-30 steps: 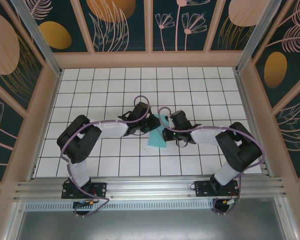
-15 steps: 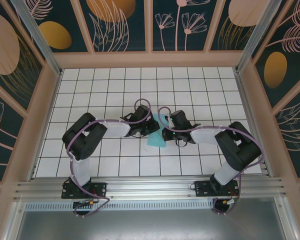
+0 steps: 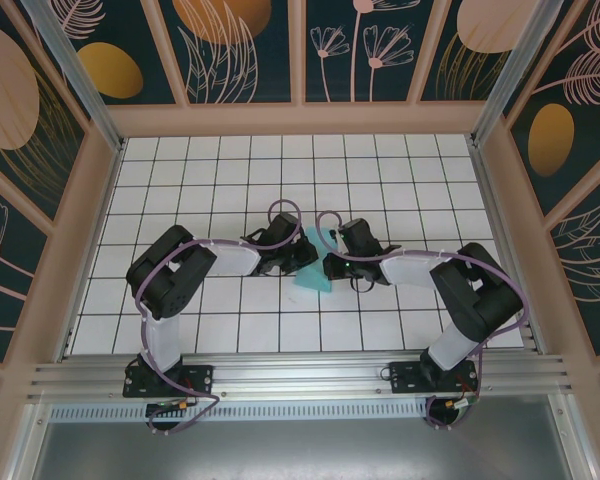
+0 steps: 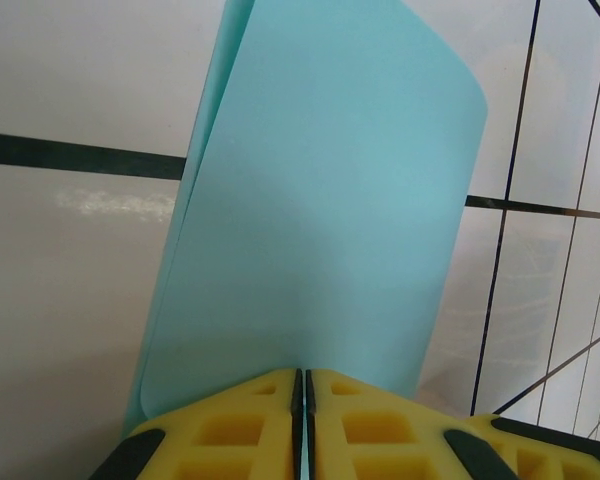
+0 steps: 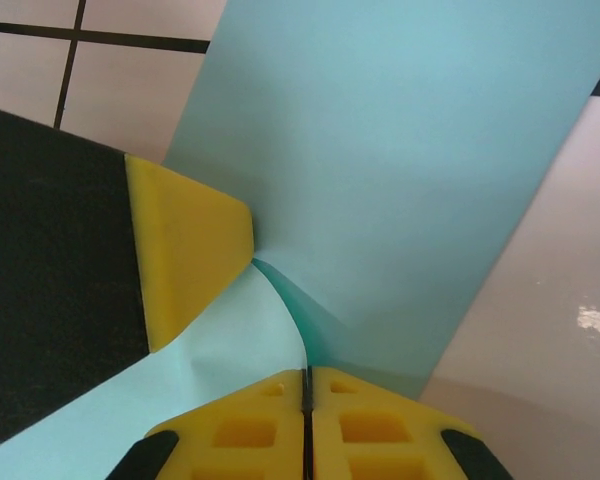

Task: Fold a paper plane with a square sheet of paper (pick it up from the middle)
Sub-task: Fold the triangle a second time at the center of the table.

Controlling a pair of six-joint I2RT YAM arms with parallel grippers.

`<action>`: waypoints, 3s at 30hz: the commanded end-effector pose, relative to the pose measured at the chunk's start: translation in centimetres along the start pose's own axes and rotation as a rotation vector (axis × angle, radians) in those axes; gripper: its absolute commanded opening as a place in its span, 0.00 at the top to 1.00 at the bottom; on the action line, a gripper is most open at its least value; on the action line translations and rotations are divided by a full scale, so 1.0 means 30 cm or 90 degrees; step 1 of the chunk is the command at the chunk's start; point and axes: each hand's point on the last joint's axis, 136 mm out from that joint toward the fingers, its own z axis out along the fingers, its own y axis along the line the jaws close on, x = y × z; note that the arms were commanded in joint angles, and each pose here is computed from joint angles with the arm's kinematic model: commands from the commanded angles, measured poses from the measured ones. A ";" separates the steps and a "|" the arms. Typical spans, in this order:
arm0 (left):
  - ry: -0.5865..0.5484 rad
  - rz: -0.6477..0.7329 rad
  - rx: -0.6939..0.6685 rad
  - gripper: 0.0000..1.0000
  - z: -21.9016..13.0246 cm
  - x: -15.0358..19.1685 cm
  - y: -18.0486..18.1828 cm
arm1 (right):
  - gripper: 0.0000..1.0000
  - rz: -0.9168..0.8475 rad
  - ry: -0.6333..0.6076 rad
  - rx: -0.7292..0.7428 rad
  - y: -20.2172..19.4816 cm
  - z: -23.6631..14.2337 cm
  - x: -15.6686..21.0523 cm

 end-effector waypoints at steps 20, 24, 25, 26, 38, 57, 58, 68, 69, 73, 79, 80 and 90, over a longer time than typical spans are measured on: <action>0.016 -0.001 -0.068 0.87 0.016 0.038 0.117 | 0.95 0.100 0.006 -0.182 0.177 -0.145 0.001; 0.016 -0.002 -0.067 0.87 0.017 0.035 0.114 | 0.97 0.112 0.038 -0.206 0.194 -0.115 0.020; 0.016 0.000 -0.067 0.87 0.017 0.036 0.113 | 0.97 0.115 0.042 -0.201 0.187 -0.106 0.022; 0.016 0.000 -0.067 0.87 0.016 0.035 0.113 | 0.97 0.111 0.048 -0.199 0.187 -0.098 0.024; 0.019 0.003 -0.071 0.87 0.016 0.039 0.119 | 0.95 0.125 0.109 -0.164 0.142 -0.027 0.073; 0.023 -0.002 -0.079 0.87 0.025 0.050 0.143 | 0.93 0.143 0.173 -0.115 0.044 0.018 0.201; 0.023 -0.002 -0.078 0.88 0.024 0.050 0.141 | 0.93 0.141 0.167 -0.114 0.046 0.010 0.194; 0.024 -0.001 -0.078 0.88 0.025 0.049 0.139 | 0.91 0.127 0.168 -0.178 0.114 -0.060 0.187; 0.024 -0.002 -0.079 0.87 0.026 0.049 0.142 | 0.91 0.129 0.179 -0.174 0.107 -0.055 0.205; 0.025 -0.002 -0.077 0.88 0.029 0.050 0.141 | 0.91 0.150 0.220 -0.125 0.038 -0.011 0.287; 0.024 0.000 -0.078 0.88 0.026 0.048 0.138 | 0.91 0.155 0.227 -0.113 0.024 -0.016 0.306; 0.023 -0.001 -0.078 0.88 0.025 0.046 0.138 | 0.91 0.150 0.219 -0.113 0.030 -0.026 0.293; 0.023 -0.001 -0.078 0.88 0.026 0.046 0.137 | 0.90 0.175 0.240 -0.120 0.014 -0.029 0.336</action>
